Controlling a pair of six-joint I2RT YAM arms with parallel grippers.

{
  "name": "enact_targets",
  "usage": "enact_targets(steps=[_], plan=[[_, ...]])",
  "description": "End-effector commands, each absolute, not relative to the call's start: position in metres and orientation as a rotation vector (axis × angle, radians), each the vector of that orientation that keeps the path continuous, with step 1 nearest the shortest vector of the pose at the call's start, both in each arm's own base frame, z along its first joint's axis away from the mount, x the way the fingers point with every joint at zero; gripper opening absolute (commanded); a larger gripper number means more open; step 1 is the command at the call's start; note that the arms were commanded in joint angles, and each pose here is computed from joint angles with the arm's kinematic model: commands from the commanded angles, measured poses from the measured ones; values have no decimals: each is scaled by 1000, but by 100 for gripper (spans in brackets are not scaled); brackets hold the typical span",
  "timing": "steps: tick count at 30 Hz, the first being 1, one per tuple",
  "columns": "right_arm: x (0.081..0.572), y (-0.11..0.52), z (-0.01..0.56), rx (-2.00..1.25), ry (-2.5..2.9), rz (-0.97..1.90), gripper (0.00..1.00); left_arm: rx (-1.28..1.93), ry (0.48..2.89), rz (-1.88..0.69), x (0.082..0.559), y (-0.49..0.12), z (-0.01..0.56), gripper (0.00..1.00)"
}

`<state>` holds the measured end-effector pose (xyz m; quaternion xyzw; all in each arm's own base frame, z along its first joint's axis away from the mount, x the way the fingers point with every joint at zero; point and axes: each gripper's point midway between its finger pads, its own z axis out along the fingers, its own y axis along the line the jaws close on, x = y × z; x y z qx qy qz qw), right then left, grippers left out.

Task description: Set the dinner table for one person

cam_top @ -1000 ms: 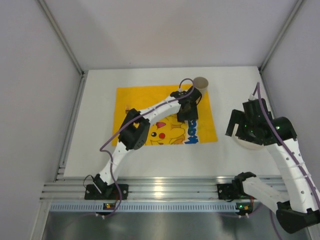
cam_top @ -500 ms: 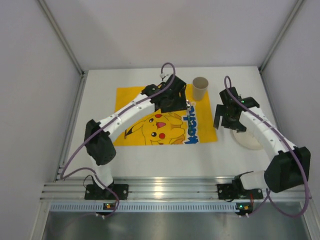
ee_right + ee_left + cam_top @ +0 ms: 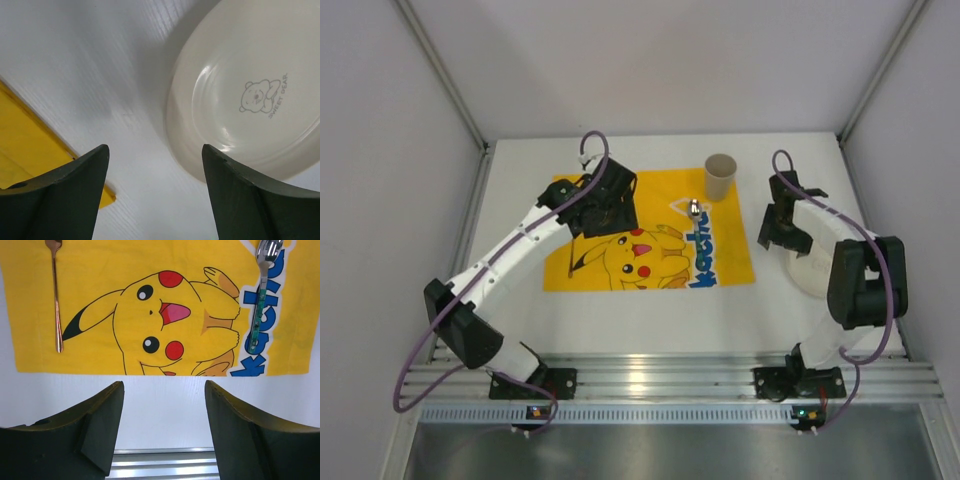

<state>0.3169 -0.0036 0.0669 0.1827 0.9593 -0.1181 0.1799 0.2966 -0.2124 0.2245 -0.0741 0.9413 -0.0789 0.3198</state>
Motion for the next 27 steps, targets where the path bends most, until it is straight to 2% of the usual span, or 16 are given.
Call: enact_targets(steps=[1, 3, 6, 9, 12, 13, 14, 15, 16, 21, 27], plan=[[339, -2, 53, 528, 2668, -264, 75, -201, 2451, -182, 283, -193, 243, 70], [338, 0, 39, 534, 2689, -256, 70, -207, 2452, -176, 281, -190, 243, 70], [333, -2, 26, 542, 2704, -261, 49, -207, 2462, -165, 278, -188, 241, 70], [322, -7, 17, 555, 2720, -262, 44, -206, 2473, -161, 279, -190, 240, 69], [311, -11, 10, 563, 2732, -257, 33, -205, 2479, -165, 281, -193, 238, 69], [309, -12, 9, 558, 2735, -257, 22, -202, 2488, -163, 281, -194, 235, 69], [307, -13, 11, 552, 2731, -256, 16, -203, 2490, -165, 283, -195, 234, 69], [303, -14, 11, 552, 2734, -259, 3, -201, 2495, -166, 282, -197, 232, 68], [302, -14, 13, 550, 2733, -260, 0, -197, 2504, -171, 283, -199, 229, 68], [301, -21, 51, 576, 2686, -313, 0, -199, 2523, -186, 286, -207, 221, 68], [316, -18, 148, 594, 2521, -295, 0, -213, 2467, -185, 289, -198, 236, 68]])
